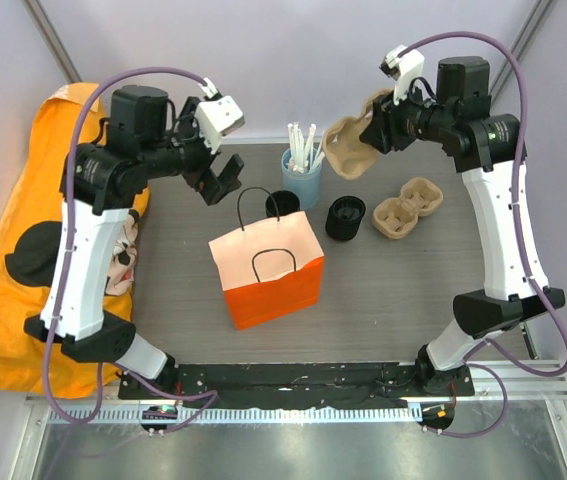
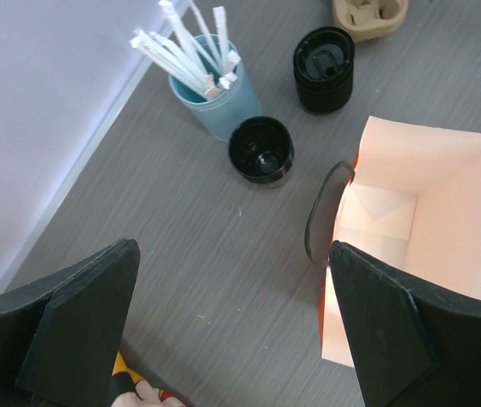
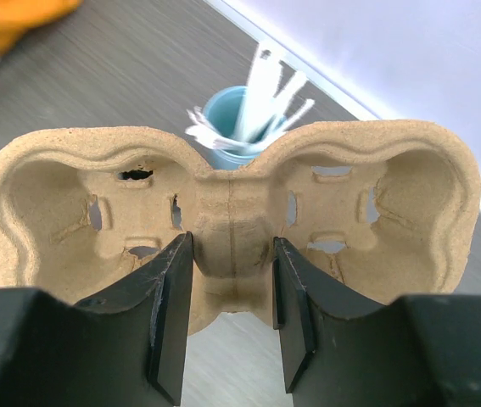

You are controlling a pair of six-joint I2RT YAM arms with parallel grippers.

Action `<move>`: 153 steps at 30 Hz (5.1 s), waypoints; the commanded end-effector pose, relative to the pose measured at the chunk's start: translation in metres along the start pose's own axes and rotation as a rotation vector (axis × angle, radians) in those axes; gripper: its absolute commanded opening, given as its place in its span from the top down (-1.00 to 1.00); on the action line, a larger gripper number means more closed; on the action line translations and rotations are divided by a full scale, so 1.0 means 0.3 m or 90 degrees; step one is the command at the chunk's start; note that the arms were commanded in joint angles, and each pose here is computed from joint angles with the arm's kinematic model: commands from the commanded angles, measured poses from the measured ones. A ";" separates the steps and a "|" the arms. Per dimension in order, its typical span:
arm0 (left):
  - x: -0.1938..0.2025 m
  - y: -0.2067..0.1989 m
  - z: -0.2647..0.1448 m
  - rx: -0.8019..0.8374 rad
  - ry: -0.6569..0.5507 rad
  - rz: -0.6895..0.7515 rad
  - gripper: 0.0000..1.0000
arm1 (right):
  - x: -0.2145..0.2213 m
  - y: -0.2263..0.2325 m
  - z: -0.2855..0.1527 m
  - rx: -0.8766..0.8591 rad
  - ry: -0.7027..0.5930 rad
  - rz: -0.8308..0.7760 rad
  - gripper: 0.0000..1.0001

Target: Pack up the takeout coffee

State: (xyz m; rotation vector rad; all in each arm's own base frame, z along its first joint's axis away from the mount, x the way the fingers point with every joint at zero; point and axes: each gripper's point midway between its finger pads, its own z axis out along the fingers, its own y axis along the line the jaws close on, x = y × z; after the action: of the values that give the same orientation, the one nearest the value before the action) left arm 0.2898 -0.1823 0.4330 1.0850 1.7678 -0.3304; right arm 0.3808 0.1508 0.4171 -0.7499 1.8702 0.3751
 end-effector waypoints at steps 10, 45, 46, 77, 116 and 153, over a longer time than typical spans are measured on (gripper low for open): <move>0.003 -0.135 0.092 0.204 -0.021 0.049 -0.89 | -0.139 0.211 -0.260 -0.106 -0.128 0.011 0.30; 0.150 -0.070 0.151 0.046 0.068 -0.175 0.80 | -0.246 0.601 -0.232 -0.437 -0.149 0.083 0.32; 0.150 -0.072 0.152 0.045 0.068 -0.182 0.80 | -0.248 0.617 -0.234 -0.454 -0.148 0.088 0.32; 0.198 0.052 0.177 -0.089 0.075 -0.243 0.41 | -0.140 0.862 -0.023 -0.667 -0.005 0.257 0.39; 0.210 0.148 0.152 -0.165 0.060 -0.289 0.39 | -0.070 0.835 0.150 -0.607 0.062 0.406 0.42; 0.226 0.195 0.139 -0.218 0.059 -0.321 0.39 | -0.008 0.808 0.231 -0.587 0.108 0.505 0.44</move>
State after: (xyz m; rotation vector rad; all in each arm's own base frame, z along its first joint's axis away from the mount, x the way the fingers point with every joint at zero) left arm 0.3497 -0.1472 0.3483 0.4640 2.1590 -0.2887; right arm 0.2767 0.3800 0.3589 -0.5252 2.1246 1.8521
